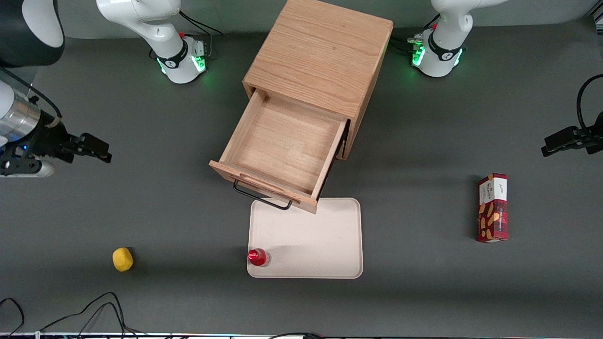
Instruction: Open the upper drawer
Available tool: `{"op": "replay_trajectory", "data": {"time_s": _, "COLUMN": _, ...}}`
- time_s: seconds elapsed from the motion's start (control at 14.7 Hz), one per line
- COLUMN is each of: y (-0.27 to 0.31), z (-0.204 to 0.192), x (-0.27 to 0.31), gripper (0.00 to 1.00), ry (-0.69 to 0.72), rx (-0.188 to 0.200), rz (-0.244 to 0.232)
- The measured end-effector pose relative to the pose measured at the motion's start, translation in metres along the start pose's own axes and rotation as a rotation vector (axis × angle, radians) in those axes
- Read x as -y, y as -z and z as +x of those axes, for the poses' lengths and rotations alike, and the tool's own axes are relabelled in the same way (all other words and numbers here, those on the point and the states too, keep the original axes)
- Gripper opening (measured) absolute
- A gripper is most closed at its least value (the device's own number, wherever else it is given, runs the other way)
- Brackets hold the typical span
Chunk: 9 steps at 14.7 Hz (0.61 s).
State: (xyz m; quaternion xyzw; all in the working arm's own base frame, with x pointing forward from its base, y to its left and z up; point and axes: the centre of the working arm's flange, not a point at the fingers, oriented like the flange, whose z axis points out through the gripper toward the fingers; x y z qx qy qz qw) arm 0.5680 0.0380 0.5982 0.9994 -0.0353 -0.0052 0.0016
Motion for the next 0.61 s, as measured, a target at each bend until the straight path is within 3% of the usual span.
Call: {"op": "replay_trajectory", "data": {"time_s": 0.61, "y": 0.011, "z": -0.016, "x": -0.029, "gripper": 1.00, "ry": 0.003, "rx": 0.020, "rz": -0.001}}
